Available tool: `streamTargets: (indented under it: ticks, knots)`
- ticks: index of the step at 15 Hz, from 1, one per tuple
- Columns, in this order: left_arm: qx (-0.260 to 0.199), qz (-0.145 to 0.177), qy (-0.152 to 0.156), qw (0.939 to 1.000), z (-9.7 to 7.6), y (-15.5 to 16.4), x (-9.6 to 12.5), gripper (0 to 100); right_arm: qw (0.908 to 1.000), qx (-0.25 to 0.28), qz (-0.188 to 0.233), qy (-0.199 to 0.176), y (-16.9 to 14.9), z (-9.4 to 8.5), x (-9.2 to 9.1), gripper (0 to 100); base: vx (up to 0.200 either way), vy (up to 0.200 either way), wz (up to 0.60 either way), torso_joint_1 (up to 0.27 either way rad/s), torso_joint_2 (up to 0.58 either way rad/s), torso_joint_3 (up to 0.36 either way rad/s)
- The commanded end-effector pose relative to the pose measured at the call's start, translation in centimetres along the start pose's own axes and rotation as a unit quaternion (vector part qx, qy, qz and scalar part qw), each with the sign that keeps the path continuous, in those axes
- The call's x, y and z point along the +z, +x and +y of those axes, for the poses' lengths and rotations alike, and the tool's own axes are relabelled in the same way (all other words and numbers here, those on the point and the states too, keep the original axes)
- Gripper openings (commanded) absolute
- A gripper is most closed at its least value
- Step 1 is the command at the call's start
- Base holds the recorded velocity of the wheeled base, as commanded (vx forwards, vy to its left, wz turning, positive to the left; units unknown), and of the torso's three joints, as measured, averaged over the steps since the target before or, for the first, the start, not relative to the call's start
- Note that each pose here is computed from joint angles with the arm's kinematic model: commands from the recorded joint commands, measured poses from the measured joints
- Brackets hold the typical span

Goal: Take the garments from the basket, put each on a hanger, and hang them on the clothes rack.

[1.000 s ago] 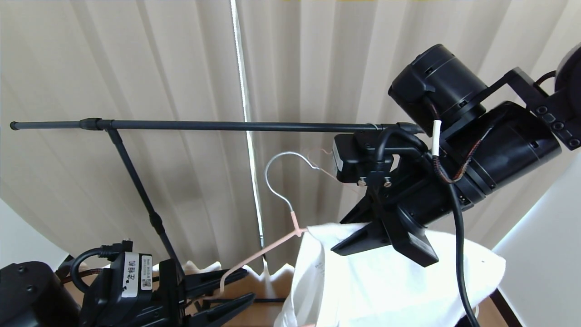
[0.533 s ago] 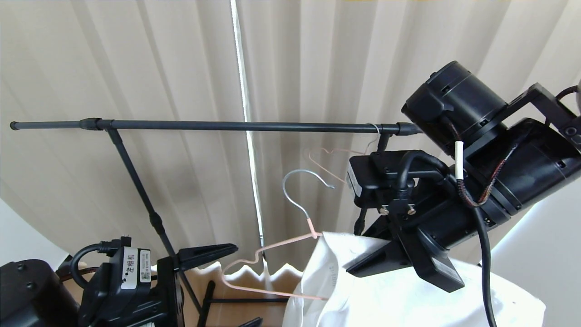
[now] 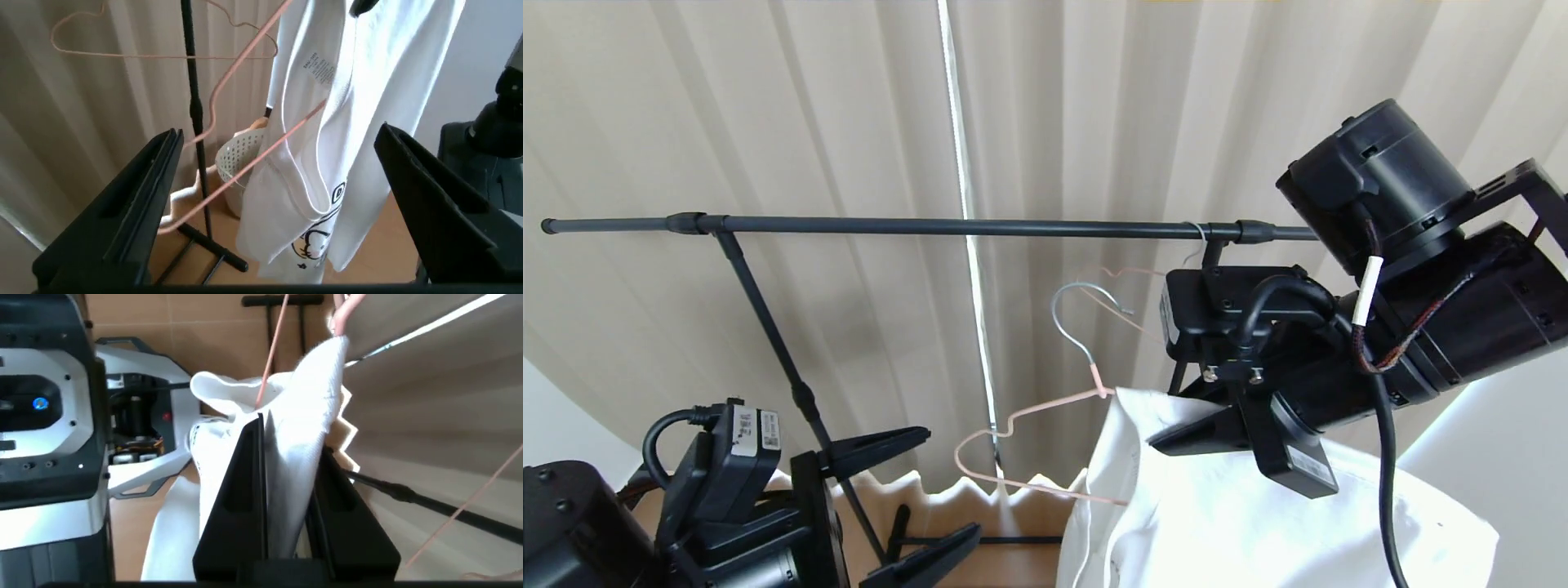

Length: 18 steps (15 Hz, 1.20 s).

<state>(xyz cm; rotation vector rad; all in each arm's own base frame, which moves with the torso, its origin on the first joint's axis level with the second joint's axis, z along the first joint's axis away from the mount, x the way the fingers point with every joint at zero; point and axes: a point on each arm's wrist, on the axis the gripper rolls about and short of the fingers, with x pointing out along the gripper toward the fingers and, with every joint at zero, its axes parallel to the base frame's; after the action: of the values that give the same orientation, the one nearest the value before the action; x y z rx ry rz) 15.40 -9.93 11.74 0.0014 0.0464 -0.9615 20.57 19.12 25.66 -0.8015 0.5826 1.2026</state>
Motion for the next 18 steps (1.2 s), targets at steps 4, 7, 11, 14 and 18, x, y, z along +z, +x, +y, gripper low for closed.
streamTargets:
  ticks: [4,7,11,14,18]
  knots:
    - [0.053,0.016,-0.029,0.9980,1.4,2.7,0.9,100,0.9943,-0.091,-0.055,0.007,0.9,-0.6,-3.6,0,0.000,0.000,0.00,0.000,0.00,0.000]
    - [0.104,0.074,-0.076,0.9889,1.4,4.0,2.0,100,0.9833,-0.150,-0.103,0.005,1.7,-0.3,-6.3,0,0.000,0.000,0.00,0.000,0.00,0.000]
    - [0.125,0.127,-0.098,0.9791,0.5,6.0,0.5,100,0.9723,-0.185,-0.142,-0.009,3.3,1.3,-8.8,0,0.000,0.000,0.00,0.000,0.00,0.000]
    - [0.143,0.159,-0.091,0.9727,-0.2,7.4,-1.1,100,0.9674,-0.197,-0.159,-0.016,3.7,1.3,-8.7,0,0.000,0.000,0.00,0.000,0.00,0.000]
    - [0.137,0.175,-0.084,0.9713,-1.3,7.7,-1.8,100,0.9676,-0.187,-0.169,-0.006,4.3,1.6,-8.3,0,0.000,0.000,0.00,0.000,0.00,0.000]
